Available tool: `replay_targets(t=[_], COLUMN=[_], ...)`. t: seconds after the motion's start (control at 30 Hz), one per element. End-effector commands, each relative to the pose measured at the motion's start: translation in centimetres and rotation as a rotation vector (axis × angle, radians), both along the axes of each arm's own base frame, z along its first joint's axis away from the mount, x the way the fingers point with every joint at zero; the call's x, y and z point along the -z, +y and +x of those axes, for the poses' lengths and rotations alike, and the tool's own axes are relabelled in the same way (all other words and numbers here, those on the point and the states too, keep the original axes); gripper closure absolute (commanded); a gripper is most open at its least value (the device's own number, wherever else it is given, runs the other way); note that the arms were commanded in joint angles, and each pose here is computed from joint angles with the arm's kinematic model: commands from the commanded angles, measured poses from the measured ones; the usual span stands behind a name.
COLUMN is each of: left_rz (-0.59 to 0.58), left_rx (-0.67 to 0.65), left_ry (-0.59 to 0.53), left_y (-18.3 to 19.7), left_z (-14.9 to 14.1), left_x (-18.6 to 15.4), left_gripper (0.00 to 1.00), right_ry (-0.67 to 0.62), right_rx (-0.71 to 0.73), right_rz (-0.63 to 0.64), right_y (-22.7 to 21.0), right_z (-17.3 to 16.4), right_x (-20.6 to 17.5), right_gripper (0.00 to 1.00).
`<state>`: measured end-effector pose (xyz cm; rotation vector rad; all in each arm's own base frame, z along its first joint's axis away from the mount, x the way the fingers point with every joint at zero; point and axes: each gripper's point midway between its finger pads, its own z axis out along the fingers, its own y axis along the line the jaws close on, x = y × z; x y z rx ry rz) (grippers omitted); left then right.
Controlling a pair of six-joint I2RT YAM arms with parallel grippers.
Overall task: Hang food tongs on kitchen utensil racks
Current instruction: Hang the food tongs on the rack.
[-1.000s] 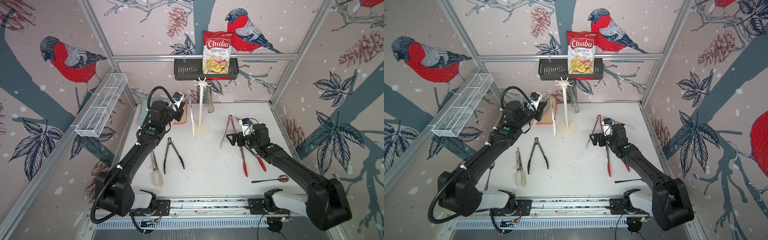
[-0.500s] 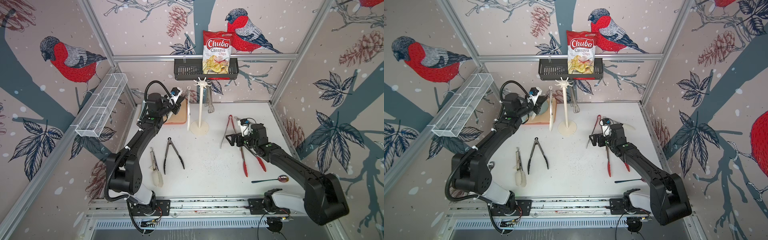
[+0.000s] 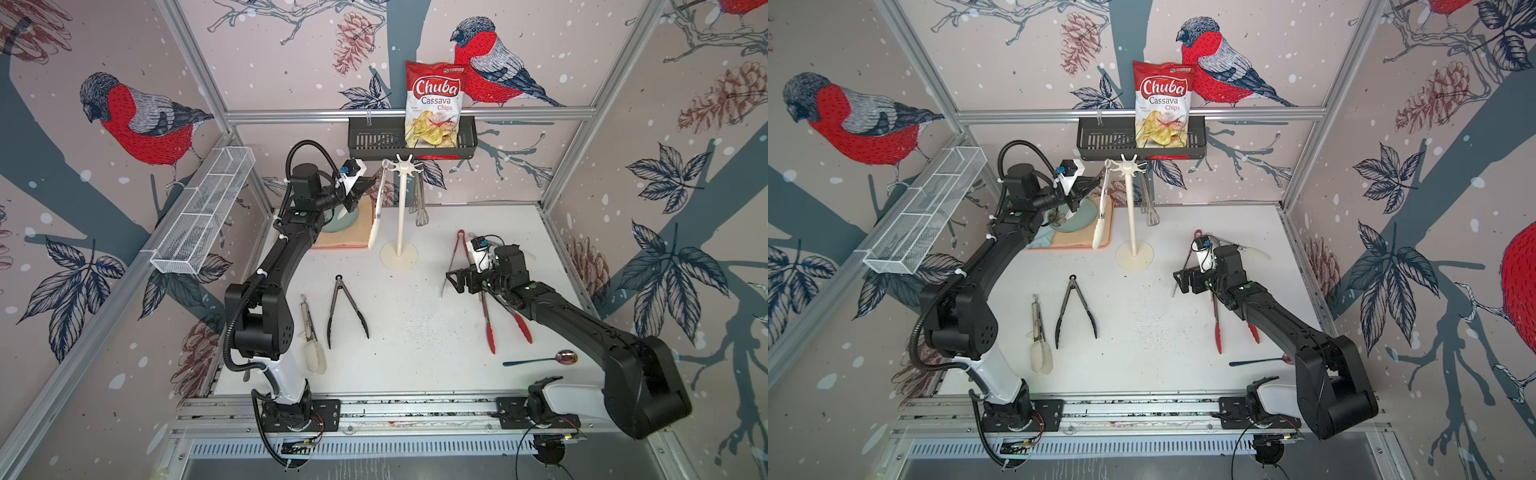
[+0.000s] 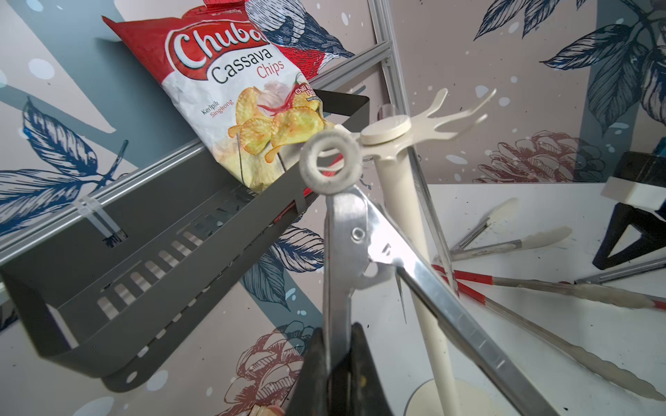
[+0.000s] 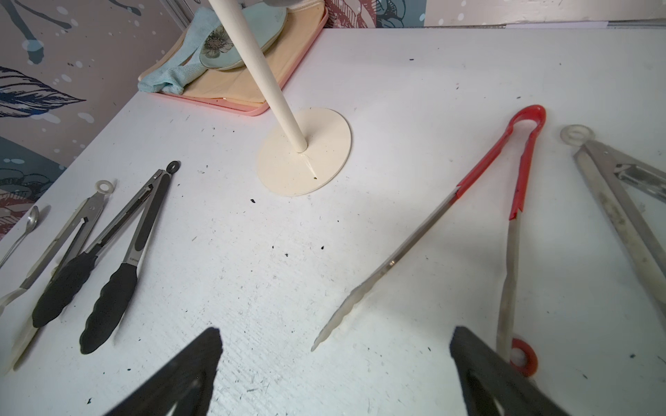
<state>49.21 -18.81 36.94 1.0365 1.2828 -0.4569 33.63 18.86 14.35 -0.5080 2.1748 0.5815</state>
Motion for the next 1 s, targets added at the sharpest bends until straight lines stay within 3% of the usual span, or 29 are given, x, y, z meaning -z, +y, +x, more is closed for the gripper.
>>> replay_targets(t=[0.0, 0.97], left_rz=[0.015, -0.011], left_rx=[0.055, 0.103], left_ry=[-0.035, -0.082], left_y=[-0.3, 0.5], left_z=[-0.2, 0.4], left_x=[0.1, -1.5], left_gripper=[1.00, 1.00], right_ry=[-0.010, 0.024], right_rx=[-0.012, -0.028], right_rz=[-0.018, -0.067], right_y=[0.0, 0.6], right_z=[0.3, -0.4], right_x=[0.0, 2.0], right_gripper=[0.00, 0.00])
